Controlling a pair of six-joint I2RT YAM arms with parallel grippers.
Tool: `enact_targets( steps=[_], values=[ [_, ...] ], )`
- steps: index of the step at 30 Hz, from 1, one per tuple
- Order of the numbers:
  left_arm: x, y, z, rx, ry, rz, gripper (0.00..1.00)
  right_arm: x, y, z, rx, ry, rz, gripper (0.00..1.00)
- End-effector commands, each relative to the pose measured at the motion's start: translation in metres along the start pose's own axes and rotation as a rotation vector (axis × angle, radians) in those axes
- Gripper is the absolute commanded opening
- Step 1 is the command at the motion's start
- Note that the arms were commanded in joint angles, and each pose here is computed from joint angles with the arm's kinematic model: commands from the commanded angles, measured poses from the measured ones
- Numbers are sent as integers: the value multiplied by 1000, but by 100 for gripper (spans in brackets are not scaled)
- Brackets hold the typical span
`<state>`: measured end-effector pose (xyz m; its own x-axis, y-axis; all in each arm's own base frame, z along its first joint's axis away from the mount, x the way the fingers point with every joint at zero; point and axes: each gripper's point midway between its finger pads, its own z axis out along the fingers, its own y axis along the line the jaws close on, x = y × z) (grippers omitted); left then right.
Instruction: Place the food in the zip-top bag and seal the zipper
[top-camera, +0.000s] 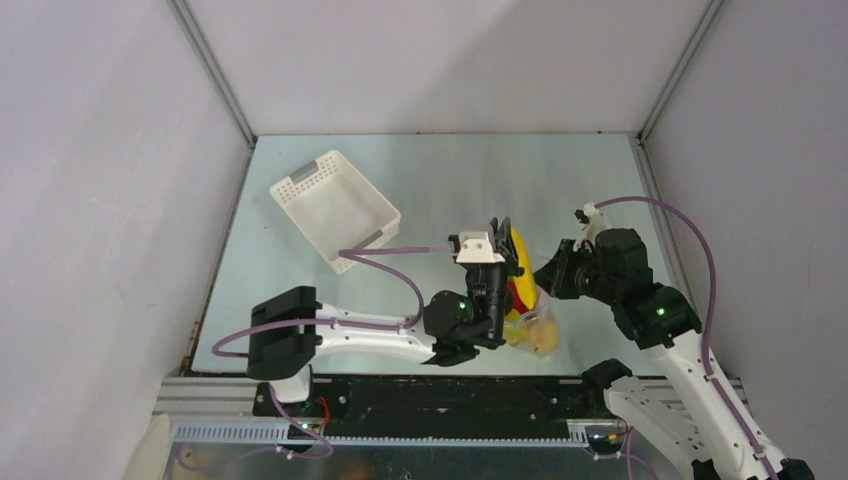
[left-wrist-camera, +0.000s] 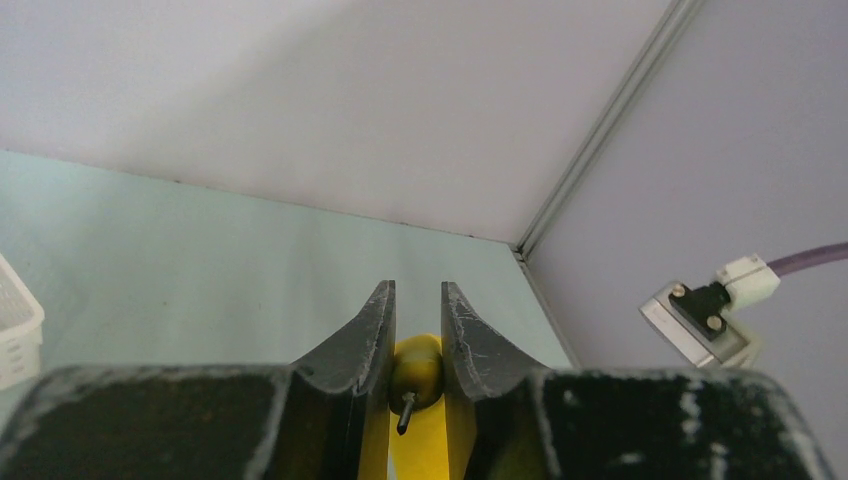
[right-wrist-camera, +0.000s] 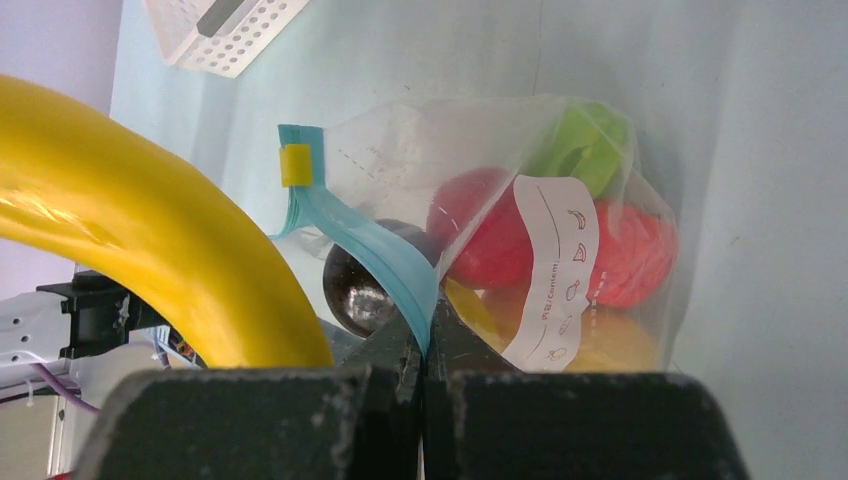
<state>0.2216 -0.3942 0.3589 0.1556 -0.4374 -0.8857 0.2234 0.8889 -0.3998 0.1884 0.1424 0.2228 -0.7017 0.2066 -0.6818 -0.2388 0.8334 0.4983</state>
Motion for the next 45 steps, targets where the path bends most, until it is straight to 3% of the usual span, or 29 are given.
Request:
enact_targets(
  steps=[1, 16, 20, 21, 26, 33, 34, 36, 40, 42, 45],
  values=[
    [-6, -1, -6, -57, -9, -81, 0, -19, 17, -10, -54, -54, 3, 0],
    [30, 7, -10, -108, 30, -24, 3, -22, 20, -12, -63, -58, 12, 0],
    [32, 1, -23, -79, 44, -39, 19, -24, 21, -11, -68, -62, 14, 0],
    [32, 0, -24, -74, 45, -39, 28, -24, 21, -11, -66, -62, 15, 0],
    [28, -12, -35, -27, 50, -36, 40, -24, 18, -8, -53, -57, 19, 0],
    [23, -14, -43, -10, 68, -16, 80, -25, 17, -6, -44, -58, 26, 0],
    [21, -15, -42, -1, 69, -12, 89, -26, 16, -5, -43, -56, 27, 0],
    [4, -21, -40, 35, 76, -16, 98, -25, 16, -4, -45, -51, 29, 0],
    [2, -44, -32, 225, 214, -32, 100, -25, 16, -5, -44, -51, 28, 0],
    [20, -29, -25, 256, 363, -24, 100, -24, 14, -6, -34, -55, 26, 0],
    [16, -9, -10, 226, 403, -82, 100, -24, 13, -6, -27, -54, 30, 0]
  ],
)
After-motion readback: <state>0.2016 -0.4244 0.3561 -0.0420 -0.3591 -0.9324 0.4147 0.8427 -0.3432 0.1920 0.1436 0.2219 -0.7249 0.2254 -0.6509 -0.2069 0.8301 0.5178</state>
